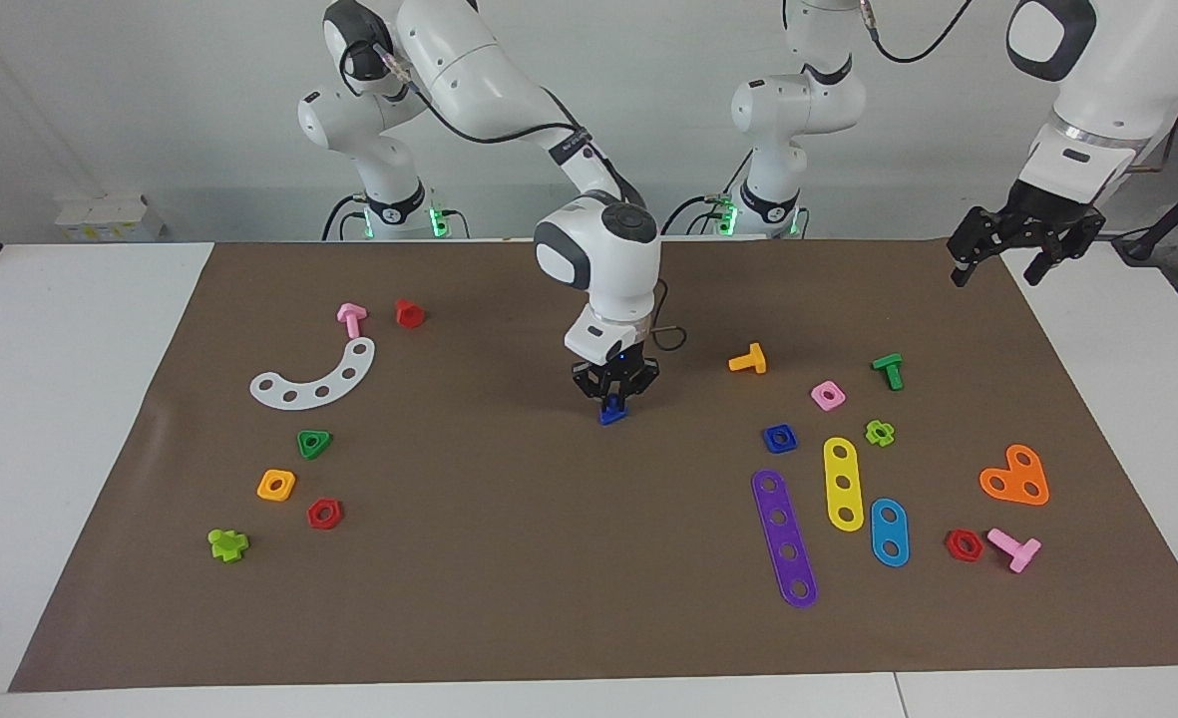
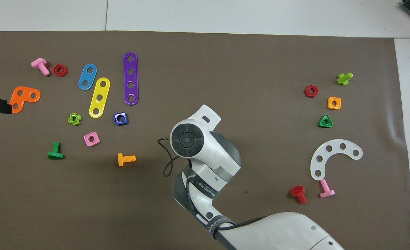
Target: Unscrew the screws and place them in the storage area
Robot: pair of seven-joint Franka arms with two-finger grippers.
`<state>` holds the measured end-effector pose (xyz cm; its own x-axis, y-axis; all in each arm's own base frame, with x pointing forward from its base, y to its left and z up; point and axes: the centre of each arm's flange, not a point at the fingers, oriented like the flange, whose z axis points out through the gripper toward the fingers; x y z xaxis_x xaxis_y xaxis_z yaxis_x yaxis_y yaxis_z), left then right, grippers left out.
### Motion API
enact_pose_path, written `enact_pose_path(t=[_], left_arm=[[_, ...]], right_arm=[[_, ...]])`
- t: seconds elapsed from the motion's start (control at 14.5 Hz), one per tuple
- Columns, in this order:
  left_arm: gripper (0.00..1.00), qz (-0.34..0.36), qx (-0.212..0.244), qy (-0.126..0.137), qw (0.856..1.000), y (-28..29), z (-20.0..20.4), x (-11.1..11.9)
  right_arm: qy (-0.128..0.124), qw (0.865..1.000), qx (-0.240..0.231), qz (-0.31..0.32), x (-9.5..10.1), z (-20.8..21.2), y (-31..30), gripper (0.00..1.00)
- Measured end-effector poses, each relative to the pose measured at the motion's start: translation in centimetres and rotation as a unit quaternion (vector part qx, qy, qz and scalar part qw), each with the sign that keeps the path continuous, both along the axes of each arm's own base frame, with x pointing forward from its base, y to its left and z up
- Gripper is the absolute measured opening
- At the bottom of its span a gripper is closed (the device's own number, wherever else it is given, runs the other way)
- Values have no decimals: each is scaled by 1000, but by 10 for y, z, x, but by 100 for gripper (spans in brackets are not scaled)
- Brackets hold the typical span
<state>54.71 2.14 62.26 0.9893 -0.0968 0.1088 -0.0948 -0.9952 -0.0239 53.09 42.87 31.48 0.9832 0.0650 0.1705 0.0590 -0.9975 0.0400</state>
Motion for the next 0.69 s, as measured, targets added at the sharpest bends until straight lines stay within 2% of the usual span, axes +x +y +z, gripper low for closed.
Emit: enact_pose_path(t=[0.28,0.42,0.69], left_arm=[[100,-14,3,0,1000,-16,1,0],[100,-14,3,1,1000,-15,1,0],[100,-23,4,1,1000,-15,2,-1]], right_arm=[[-6,1000,5,-27,6,7,-7,19],[-16,998,11,-53,25,27,-37,19],[-19,994,4,-111,64,51,-151,19]])
